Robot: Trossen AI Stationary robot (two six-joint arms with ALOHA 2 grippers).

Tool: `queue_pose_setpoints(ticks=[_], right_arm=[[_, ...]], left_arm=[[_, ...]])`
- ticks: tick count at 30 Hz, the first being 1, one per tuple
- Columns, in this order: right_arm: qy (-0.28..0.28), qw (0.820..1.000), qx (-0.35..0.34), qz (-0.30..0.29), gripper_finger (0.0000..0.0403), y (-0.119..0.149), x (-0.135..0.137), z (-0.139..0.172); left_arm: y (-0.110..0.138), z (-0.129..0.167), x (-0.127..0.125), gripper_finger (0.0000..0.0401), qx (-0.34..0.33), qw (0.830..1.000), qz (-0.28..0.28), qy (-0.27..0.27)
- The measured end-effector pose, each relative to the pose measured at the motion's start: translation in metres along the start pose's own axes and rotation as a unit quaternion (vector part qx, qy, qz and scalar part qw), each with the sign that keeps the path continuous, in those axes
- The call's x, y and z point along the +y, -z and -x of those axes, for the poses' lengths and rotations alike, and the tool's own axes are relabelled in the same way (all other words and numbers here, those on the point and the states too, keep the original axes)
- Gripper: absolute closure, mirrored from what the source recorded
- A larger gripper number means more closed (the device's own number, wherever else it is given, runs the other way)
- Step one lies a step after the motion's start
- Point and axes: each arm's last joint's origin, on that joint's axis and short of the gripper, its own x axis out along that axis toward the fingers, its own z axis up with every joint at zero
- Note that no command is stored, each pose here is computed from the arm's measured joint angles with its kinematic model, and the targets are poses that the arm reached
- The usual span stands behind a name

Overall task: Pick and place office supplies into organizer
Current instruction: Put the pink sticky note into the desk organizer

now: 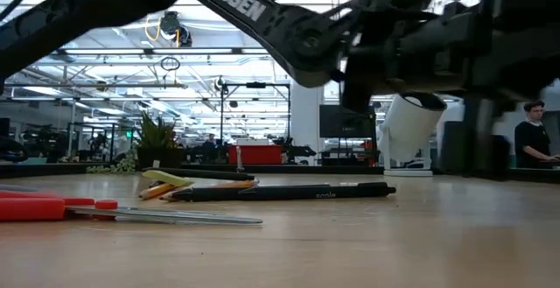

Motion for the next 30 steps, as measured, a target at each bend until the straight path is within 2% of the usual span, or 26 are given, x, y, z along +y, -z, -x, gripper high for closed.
queue_pose_setpoints(ticks=[2, 5, 12, 21, 25, 30], right_arm=[[0.000, 1.000, 0.000, 0.000, 0.0240, 0.000, 0.000, 0.000], [0.000, 1.000, 0.000, 0.000, 0.0242, 0.000, 0.000, 0.000], [0.000, 1.000, 0.000, 0.000, 0.0241, 0.000, 0.000, 0.000], [0.000, 1.000, 0.000, 0.000, 0.0239, 0.000, 0.000, 0.000], [0.000, 1.000, 0.000, 0.000, 0.0239, 0.000, 0.000, 0.000], [0.000, 1.000, 0.000, 0.000, 0.0242, 0.000, 0.000, 0.000]], left_arm=[[-0.001, -0.005, -0.002, 0.0393, 0.024, 1.000, 0.002, 0.005], [0.000, -0.006, -0.002, 0.0396, 0.026, 1.000, -0.005, -0.004], [0.001, -0.004, 0.014, 0.0386, 0.006, 0.998, 0.012, -0.058], [0.002, -0.007, 0.013, 0.0381, -0.001, 0.998, -0.004, -0.055], [0.002, -0.008, 0.012, 0.0352, -0.001, 0.999, -0.008, -0.053], [0.003, -0.010, 0.011, 0.0282, -0.002, 0.999, -0.007, -0.048]])
